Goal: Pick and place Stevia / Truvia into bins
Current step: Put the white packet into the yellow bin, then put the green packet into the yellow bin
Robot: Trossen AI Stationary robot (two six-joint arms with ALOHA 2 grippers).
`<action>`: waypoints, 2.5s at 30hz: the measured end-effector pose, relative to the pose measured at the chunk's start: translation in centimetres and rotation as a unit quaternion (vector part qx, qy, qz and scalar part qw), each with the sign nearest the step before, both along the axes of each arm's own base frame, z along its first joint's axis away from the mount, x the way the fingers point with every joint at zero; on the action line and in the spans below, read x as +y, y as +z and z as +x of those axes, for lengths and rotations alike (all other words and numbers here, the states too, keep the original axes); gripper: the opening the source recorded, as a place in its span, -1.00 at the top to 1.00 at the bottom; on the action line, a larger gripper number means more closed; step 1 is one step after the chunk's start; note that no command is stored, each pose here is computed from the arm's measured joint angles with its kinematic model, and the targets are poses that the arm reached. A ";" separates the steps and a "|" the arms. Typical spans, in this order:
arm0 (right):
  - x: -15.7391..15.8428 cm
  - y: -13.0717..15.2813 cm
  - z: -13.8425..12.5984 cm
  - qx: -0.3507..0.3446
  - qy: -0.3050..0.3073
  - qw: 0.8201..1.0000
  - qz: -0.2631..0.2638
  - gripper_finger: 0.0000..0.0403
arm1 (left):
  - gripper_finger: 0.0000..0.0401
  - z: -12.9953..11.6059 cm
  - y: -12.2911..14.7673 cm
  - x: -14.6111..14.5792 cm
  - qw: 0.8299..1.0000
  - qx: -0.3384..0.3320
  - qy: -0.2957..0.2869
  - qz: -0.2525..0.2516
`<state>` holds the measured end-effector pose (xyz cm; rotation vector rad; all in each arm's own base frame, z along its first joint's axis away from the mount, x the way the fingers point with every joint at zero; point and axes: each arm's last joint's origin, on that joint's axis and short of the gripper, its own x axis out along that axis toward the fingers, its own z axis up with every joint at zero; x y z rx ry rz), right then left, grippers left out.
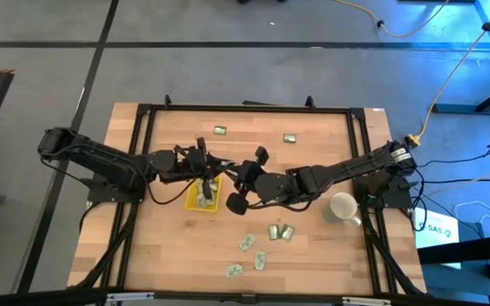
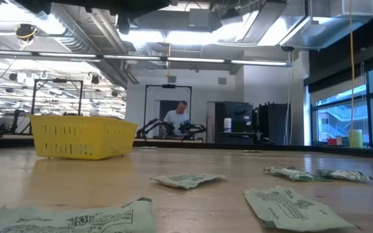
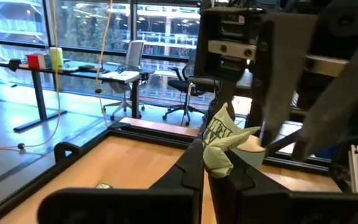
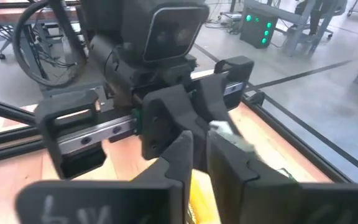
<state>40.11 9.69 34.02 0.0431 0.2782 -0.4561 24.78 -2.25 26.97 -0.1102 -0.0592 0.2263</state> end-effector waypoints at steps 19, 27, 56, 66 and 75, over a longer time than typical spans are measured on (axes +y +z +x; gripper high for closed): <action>2.8 -0.1 -5.8 0.140 0.038 0.984 0.102 0.43 | 0.98 -5.3 -3.7 0.1 0.936 0.307 -0.061 -0.159; 3.2 -1.3 -5.4 0.165 0.035 0.980 0.109 0.43 | 0.96 -5.0 -6.4 -0.2 0.880 0.416 -0.076 -0.218; 6.0 -3.7 -9.0 0.276 -0.037 0.931 0.235 0.43 | 0.58 -4.0 -4.9 2.5 0.886 0.381 -0.055 -0.260; 6.9 -7.5 -7.7 0.352 -0.064 0.890 0.282 0.55 | 0.61 -4.0 -2.2 2.5 0.924 0.278 -0.082 -0.250; 7.3 -12.6 -6.2 0.459 -0.099 0.824 0.318 0.59 | 0.61 -4.0 -2.2 2.5 0.926 0.276 -0.084 -0.246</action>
